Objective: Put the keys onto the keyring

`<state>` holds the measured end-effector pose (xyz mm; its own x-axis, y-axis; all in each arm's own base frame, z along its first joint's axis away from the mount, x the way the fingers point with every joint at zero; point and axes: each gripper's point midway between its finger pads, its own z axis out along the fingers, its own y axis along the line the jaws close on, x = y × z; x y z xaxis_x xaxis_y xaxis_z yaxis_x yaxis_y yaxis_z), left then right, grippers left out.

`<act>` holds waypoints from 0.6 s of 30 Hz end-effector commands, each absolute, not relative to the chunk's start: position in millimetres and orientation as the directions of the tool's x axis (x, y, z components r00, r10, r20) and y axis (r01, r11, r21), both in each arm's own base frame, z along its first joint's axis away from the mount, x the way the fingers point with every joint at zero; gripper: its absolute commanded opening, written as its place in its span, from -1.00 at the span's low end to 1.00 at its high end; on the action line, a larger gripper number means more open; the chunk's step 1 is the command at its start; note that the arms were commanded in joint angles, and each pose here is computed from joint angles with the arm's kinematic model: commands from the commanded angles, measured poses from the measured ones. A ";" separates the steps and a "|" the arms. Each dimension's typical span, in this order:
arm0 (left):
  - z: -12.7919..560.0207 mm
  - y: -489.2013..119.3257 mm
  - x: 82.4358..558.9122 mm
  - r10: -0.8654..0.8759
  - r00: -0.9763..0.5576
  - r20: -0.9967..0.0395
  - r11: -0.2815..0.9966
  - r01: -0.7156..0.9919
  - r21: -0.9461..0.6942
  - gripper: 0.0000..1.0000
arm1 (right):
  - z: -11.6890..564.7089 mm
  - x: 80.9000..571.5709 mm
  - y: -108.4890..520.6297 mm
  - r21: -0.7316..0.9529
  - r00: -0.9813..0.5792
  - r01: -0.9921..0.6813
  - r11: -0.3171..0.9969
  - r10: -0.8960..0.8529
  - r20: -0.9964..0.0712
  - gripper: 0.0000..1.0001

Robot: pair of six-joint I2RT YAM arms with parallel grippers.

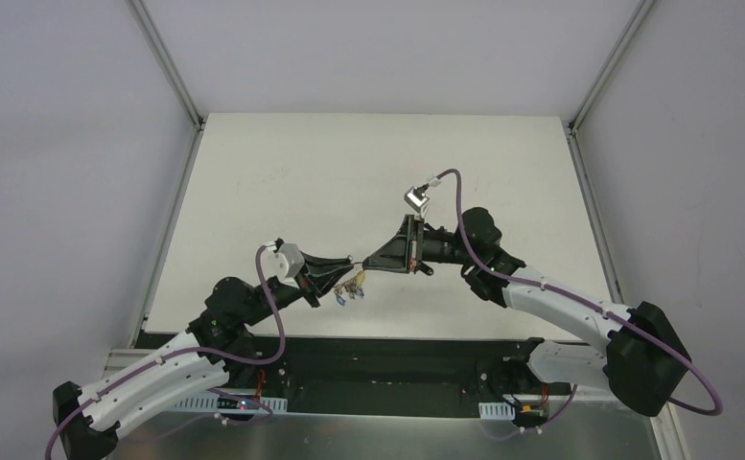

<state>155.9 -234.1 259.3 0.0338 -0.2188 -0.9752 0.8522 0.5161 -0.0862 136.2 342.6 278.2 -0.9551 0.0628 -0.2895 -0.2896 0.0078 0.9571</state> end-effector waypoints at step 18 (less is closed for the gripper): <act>291.1 -229.1 148.7 -0.326 0.134 -0.936 0.496 0.867 -0.049 -1.00 | 295.3 140.6 360.0 0.954 -0.956 -0.286 -0.091 0.088 -0.279 -1.00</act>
<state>154.2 -232.4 263.5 0.0607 -0.2491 -0.9666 0.8554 0.5121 -0.0783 138.4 358.2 273.2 -0.9714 0.0556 -0.2309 -0.2323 -0.0203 0.9724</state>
